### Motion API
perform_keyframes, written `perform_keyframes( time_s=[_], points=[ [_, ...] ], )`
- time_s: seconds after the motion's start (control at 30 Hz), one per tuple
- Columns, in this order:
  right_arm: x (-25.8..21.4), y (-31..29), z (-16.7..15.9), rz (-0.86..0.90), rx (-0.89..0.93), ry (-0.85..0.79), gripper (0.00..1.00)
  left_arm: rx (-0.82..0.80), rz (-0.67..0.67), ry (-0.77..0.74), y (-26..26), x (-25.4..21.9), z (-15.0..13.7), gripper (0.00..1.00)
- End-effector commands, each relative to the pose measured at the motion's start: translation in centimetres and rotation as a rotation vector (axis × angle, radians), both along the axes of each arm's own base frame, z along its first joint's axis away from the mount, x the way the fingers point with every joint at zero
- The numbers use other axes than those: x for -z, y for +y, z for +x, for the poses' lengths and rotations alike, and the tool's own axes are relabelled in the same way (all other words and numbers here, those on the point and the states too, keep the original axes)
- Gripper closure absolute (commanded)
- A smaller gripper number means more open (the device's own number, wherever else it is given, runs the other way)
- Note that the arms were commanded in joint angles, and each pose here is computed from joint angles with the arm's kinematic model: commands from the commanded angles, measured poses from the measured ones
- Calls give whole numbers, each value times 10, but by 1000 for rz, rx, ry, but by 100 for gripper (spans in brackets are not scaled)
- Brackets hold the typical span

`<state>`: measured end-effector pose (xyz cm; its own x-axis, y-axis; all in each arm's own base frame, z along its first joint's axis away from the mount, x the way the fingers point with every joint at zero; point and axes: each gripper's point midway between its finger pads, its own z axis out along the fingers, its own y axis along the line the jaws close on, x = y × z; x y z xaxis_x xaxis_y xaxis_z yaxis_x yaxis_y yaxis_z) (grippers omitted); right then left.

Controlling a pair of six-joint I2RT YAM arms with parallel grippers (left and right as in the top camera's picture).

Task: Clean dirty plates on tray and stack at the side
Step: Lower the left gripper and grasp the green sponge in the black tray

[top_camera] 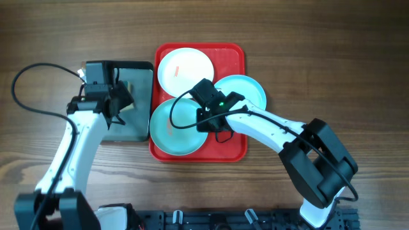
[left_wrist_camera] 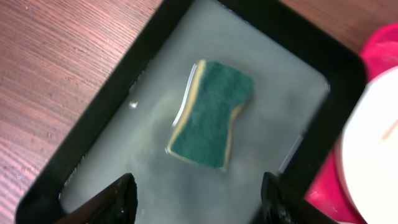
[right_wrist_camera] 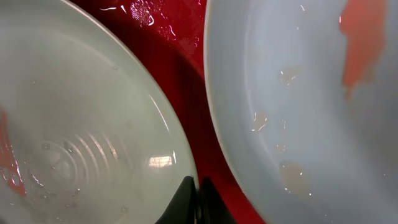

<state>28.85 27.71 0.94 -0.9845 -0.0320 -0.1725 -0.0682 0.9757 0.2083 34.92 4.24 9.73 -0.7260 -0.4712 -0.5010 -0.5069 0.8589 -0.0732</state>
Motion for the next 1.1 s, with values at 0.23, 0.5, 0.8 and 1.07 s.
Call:
perform_keyframes(
  time_s=[0.23,0.5,0.8,1.07],
  points=[
    [8,0,2,-14,8,-7,95,235,-21,19,5,45,32,38],
    [7,0,3,-13,8,-9,95,301,-20,-13,-1,50,45,48],
    [7,1,4,-8,8,-13,95,377,-15,43,-4,71,41,45],
    [7,1,4,-9,2,-14,95,372,-15,78,-3,84,39,50]
  ],
)
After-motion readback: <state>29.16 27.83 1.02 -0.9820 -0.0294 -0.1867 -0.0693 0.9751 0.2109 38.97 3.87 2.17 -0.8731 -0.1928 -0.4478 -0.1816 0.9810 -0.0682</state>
